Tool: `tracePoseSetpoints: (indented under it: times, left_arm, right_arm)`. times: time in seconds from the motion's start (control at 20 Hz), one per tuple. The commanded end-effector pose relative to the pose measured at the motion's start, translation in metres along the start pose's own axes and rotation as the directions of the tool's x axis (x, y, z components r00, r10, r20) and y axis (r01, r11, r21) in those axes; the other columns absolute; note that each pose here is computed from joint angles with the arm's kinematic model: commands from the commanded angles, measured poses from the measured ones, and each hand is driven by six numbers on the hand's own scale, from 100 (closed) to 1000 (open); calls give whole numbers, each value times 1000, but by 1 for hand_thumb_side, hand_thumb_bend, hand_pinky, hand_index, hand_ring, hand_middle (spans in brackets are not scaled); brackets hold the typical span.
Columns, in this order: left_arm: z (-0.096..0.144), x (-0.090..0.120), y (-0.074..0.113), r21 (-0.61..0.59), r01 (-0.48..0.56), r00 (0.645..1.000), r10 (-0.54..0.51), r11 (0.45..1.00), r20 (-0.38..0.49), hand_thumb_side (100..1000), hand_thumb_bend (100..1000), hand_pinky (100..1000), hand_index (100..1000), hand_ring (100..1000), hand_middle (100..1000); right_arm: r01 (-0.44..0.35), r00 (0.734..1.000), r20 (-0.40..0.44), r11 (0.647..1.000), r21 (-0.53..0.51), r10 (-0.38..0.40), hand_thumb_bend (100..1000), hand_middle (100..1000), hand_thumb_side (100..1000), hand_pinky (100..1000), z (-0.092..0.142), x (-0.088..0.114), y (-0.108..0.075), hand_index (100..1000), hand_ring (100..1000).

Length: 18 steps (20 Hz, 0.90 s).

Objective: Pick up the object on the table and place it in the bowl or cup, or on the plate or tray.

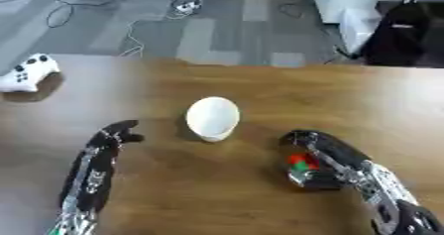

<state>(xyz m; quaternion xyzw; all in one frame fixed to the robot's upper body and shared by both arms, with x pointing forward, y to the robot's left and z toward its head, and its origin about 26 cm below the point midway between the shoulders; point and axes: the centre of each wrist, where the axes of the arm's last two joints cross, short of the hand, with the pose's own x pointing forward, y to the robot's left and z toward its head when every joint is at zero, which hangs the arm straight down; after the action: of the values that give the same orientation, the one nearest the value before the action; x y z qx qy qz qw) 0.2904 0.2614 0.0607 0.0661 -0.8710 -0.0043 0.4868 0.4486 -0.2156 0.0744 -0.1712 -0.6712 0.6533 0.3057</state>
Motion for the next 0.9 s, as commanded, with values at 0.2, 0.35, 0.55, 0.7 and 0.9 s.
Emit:
tracePoseSetpoints:
  times: [0.2,0.35,0.55,0.7,0.9]
  left_arm:
    - [-5,9,6,0,19,999,-19,1000,31,811,776,1000,776,670,736]
    - [-5,9,7,2,21,999,-21,1000,31,811,777,1000,775,669,736]
    - [-5,9,7,4,22,999,-23,1000,30,812,779,1000,775,669,736]
    - [-5,9,7,5,24,999,-24,1000,30,811,781,1000,774,668,735]
    - [-4,8,7,7,23,999,-23,1000,28,811,781,1000,773,667,735]
  right_arm:
    - [-83,996,-12,996,28,83,369,617,547,701,-1,-2,-9,761,548]
    - [-112,993,-30,993,41,114,357,488,395,610,-1,-3,-10,708,455]
    - [-133,990,-47,989,68,136,334,364,241,522,0,-4,-7,598,351]
    - [-141,988,-58,987,73,146,279,298,151,449,0,-4,-6,522,289]
    - [-152,986,-63,987,49,155,255,254,130,414,-2,-3,-10,470,255]
